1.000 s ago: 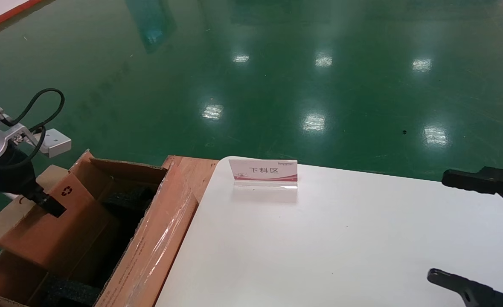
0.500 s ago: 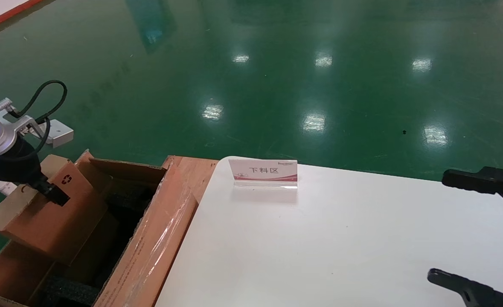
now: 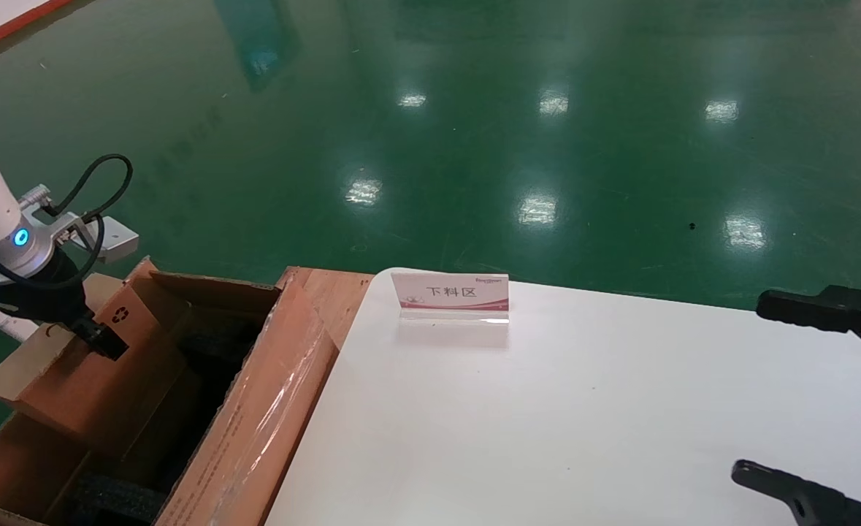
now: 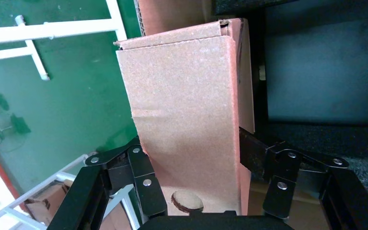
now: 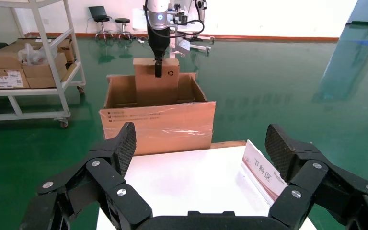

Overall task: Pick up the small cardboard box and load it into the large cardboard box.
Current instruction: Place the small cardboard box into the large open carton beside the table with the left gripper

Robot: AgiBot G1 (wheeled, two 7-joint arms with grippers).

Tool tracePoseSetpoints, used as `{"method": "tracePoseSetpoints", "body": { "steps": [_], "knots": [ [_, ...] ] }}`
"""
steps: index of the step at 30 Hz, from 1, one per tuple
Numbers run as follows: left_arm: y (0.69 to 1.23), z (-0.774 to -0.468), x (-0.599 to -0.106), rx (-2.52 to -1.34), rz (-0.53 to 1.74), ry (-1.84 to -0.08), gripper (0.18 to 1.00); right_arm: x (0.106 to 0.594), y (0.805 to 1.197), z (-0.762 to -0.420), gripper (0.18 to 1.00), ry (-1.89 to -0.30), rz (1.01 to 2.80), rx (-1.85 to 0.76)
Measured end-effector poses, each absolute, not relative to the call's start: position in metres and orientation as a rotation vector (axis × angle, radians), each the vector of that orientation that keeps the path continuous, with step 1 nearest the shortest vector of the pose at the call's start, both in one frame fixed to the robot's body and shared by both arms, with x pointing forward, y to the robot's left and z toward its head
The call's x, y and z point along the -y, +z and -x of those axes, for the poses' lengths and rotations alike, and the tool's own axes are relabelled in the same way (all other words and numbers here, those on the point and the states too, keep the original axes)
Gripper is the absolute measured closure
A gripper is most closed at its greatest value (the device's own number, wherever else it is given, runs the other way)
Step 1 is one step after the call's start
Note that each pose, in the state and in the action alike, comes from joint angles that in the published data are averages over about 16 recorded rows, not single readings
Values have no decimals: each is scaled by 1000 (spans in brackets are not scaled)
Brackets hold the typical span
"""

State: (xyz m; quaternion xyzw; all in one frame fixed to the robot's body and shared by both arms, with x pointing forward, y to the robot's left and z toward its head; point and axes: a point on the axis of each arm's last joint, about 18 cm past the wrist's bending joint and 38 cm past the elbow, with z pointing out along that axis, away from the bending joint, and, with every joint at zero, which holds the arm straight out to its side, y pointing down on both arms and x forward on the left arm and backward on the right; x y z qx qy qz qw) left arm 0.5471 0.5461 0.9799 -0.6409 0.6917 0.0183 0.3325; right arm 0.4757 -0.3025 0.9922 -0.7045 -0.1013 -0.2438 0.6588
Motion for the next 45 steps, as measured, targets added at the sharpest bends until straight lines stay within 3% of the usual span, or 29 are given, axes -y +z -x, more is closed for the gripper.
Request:
{"method": "tracePoseSetpoints", "body": {
  "steps": [33,45],
  "knots": [
    [936,-559,-557,-1785,1758,129,852,303,992,-476,178,-552,1595,229],
    [935,-559,-557,-1786,1763,127,818,303,992,-476,178,-552,1594,229]
  ]
}}
